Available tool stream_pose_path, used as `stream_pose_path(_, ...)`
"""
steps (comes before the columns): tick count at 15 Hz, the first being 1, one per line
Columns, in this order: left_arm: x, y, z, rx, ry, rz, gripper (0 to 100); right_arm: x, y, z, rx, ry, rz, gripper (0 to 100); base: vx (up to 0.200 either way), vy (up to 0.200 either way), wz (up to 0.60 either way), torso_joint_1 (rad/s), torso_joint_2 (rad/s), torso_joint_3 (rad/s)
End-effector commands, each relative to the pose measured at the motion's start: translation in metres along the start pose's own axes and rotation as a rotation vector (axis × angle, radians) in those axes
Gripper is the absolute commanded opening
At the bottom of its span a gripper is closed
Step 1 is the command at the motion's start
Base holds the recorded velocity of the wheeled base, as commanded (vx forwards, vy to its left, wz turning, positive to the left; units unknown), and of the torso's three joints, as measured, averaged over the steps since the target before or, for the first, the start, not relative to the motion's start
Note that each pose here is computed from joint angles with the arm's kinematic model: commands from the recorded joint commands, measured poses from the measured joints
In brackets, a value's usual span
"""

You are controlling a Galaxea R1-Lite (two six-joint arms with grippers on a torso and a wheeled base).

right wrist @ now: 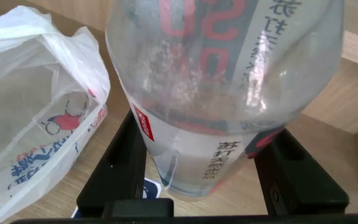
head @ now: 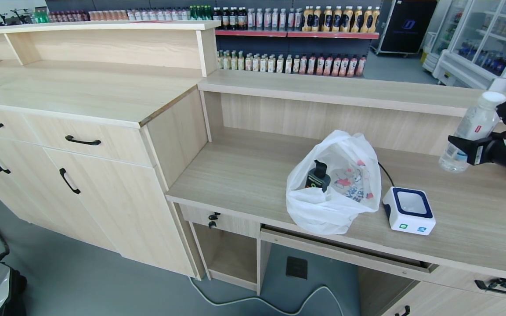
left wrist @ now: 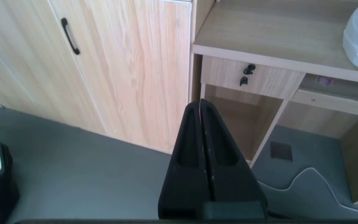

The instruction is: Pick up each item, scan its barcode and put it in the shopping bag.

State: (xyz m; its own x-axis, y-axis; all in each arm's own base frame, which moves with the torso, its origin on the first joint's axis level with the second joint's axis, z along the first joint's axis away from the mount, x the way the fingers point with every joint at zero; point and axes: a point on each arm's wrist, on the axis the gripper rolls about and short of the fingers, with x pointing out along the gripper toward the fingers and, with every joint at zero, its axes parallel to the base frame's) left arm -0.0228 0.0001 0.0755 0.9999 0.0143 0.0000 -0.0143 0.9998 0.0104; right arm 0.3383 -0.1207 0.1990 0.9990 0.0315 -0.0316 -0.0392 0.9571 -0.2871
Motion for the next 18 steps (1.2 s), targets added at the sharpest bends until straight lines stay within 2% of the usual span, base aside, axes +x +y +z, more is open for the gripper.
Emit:
stream_pose_path(1,0.0,0.0,0.0,0.0,0.0,0.001,0,-0.028,0.009,0.002,-0.034,-0.045,-0.039,0,0.0,0.0,0.0,0.0,0.0,0.0)
stream_pose_path(3,0.0,0.0,0.0,0.0,0.0,0.001,0,-0.035,0.011,0.002,-0.071,-0.056,-0.121,0,0.0,0.0,0.0,0.0,0.0,0.0)
stream_pose_path(6,0.0,0.0,0.0,0.0,0.0,0.001,0,-0.036,0.011,0.002,-0.126,-0.022,-0.163,0,0.0,0.0,0.0,0.0,0.0,0.0)
stream_pose_path(7,0.0,0.0,0.0,0.0,0.0,0.001,0,-0.035,0.011,0.002,-0.143,-0.017,-0.175,0,0.0,0.0,0.6,0.002,0.0,0.002)
stream_pose_path(8,0.0,0.0,0.0,0.0,0.0,0.001,0,-0.032,0.015,0.005,-0.135,-0.016,-0.198,0,0.0,0.0,0.6,0.002,0.0,0.007)
stream_pose_path(10,0.0,0.0,0.0,0.0,0.0,0.001,0,-0.02,0.024,0.013,-0.041,-0.037,-0.238,0,0.0,0.0,0.6,0.002,0.0,0.0)
stream_pose_path(11,0.0,0.0,0.0,0.0,0.0,0.001,0,-0.013,0.028,0.016,0.027,-0.064,-0.211,0,0.0,0.0,0.0,0.0,0.0,0.0)
stream_pose_path(13,0.0,0.0,0.0,0.0,0.0,0.001,0,0.003,0.032,0.013,0.161,-0.087,-0.058,0,0.0,0.0,0.0,0.0,0.0,0.0)
stream_pose_path(15,0.0,0.0,0.0,0.0,0.0,0.001,0,0.018,0.035,-0.004,0.2,-0.047,0.015,0,0.0,0.0,0.0,0.0,0.0,0.0)
stream_pose_path(18,0.0,0.0,0.0,0.0,0.0,0.001,0,0.046,0.047,-0.024,0.265,-0.007,0.057,0,0.0,0.0,0.0,0.0,0.0,0.0)
